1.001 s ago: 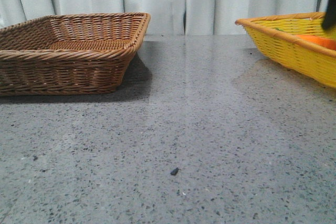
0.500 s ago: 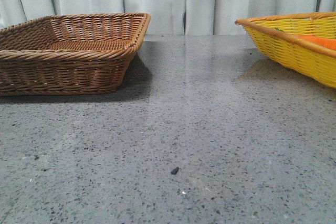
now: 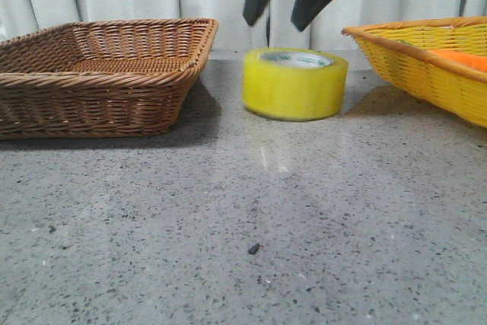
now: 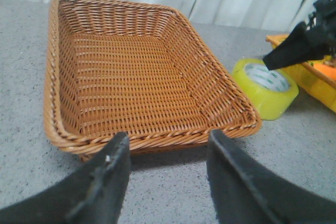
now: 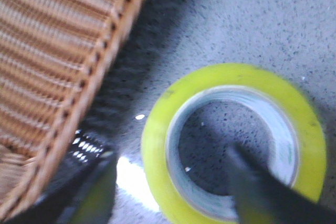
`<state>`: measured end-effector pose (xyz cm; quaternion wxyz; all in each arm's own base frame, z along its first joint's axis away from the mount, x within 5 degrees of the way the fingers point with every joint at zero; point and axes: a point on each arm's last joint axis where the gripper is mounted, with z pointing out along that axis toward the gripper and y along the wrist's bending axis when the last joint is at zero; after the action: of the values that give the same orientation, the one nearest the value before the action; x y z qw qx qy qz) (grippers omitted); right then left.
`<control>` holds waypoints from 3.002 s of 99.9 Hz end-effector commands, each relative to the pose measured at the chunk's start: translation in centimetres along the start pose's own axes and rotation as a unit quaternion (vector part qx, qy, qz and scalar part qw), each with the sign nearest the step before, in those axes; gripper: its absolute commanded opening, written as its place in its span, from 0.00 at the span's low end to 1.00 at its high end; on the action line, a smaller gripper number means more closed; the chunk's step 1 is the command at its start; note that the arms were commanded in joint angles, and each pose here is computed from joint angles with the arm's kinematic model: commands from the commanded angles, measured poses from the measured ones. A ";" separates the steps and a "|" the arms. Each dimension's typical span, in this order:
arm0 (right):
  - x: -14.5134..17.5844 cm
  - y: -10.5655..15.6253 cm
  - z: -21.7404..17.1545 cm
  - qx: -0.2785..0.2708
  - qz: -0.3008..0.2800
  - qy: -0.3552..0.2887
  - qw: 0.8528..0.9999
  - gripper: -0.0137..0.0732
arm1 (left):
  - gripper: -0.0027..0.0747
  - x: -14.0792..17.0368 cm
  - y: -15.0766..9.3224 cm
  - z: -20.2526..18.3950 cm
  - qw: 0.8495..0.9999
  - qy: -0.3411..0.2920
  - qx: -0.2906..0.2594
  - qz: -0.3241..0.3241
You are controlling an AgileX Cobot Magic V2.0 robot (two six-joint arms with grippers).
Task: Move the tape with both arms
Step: 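Carry the tape roll with the right gripper and set it on the table between baskets, then lower the left gripper onto the tape roll and grasp its rim, then lift the tape roll with the left gripper and lower it into the brown basket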
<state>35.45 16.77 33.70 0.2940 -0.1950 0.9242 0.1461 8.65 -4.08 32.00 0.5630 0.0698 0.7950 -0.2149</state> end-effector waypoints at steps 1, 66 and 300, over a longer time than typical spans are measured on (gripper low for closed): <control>-1.2 1.1 -5.7 -0.010 -0.008 -0.077 0.997 0.69 | 0.44 -3.4 -1.0 0.0 0.999 -0.041 0.020 0.024; 14.9 4.0 -35.1 0.052 -0.068 -0.408 0.909 0.07 | 0.44 -11.5 -13.9 16.4 0.963 0.103 0.230 0.098; 20.3 2.8 -35.9 0.101 -0.039 -0.421 0.901 0.07 | 0.01 -18.2 -2.8 23.7 0.977 0.113 0.017 0.179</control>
<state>1.16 -0.14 49.14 0.6525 -0.1252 0.7389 0.1127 35.05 -15.61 41.76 0.4634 0.2834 0.8339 -0.0976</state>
